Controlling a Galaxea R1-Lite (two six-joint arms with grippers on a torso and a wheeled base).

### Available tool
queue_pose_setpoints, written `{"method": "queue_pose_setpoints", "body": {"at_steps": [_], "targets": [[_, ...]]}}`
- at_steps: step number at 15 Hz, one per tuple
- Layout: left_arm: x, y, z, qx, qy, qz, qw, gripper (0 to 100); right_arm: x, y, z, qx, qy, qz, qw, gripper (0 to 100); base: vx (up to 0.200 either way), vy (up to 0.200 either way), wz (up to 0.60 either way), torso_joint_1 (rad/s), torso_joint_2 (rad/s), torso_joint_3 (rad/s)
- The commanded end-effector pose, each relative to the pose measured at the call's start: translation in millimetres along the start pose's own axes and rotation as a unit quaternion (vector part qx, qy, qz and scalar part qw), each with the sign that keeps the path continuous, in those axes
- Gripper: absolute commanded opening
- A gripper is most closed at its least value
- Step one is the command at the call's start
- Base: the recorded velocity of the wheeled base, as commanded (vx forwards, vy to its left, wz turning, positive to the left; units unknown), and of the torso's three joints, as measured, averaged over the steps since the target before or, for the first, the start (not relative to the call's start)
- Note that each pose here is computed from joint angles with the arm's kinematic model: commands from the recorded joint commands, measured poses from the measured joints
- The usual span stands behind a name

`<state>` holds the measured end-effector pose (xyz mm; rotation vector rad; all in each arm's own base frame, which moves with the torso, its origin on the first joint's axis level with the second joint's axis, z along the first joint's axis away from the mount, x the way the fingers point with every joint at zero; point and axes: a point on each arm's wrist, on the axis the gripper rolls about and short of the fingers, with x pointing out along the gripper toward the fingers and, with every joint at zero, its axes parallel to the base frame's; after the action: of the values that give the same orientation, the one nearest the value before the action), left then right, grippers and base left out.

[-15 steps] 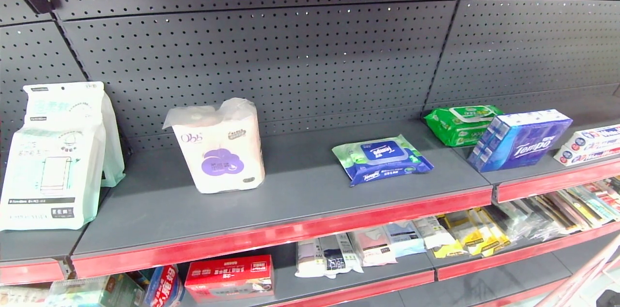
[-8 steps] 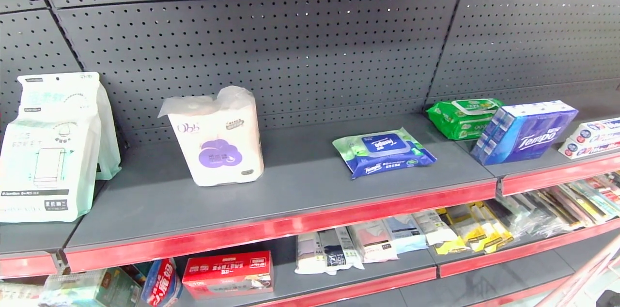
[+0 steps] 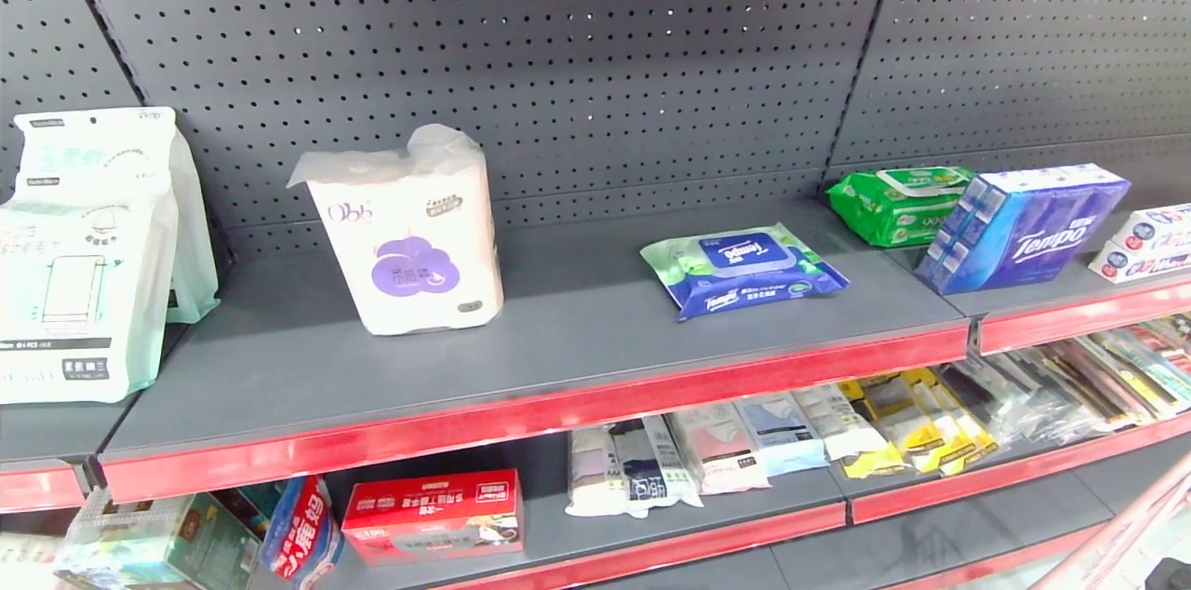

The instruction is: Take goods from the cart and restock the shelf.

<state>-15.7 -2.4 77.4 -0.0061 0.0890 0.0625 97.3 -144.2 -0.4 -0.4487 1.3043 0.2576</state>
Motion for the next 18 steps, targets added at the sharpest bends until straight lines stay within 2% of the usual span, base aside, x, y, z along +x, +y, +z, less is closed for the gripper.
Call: {"method": "queue_pose_setpoints", "body": {"at_steps": [1, 6, 11, 15, 16, 18], "targets": [[0.1, 0.0, 0.2, 0.0, 0.0, 0.0, 1.0, 100, -0.4, 0.4, 0.0, -0.001, 0.0, -0.001, 1.0, 100, 0.0, 0.0, 0.0, -0.159, 0.36, 0.188], [0.1, 0.0, 0.0, 0.0, 0.001, 0.0, 1.0, 100, -0.4, 0.4, 0.0, -0.001, 0.0, -0.001, 1.0, 100, 0.0, 0.0, 0.0, -0.153, 0.36, 0.191], [0.1, 0.0, 0.0, 0.0, 0.001, 0.0, 1.0, 100, 1.1, -3.8, 0.2, 0.0, 0.0, -0.003, 1.0, 100, 0.0, 0.0, 0.0, -0.017, 0.03, 0.021], [0.1, 0.0, 0.2, 0.0, 0.0, 0.0, 1.0, 100, 7.9, -11.6, 0.0, 0.002, 0.0, 0.002, 1.0, 100, 0.0, 0.0, 0.0, 0.0, 0.0, 0.0], [0.1, 0.0, 0.2, 0.0, 0.0, 0.0, 1.0, 100, 15.7, -23.4, 0.0, 0.003, 0.0, 0.001, 1.0, 100, 0.0, 0.0, 0.0, 0.0, 0.0, 0.0], [0.1, 0.0, 0.0, 0.0, 0.001, 0.0, 1.0, 100, 21.5, -29.4, -0.3, 0.002, -0.001, 0.004, 1.0, 100, 0.0, 0.0, 0.0, 0.0, 0.0, 0.0]]}}
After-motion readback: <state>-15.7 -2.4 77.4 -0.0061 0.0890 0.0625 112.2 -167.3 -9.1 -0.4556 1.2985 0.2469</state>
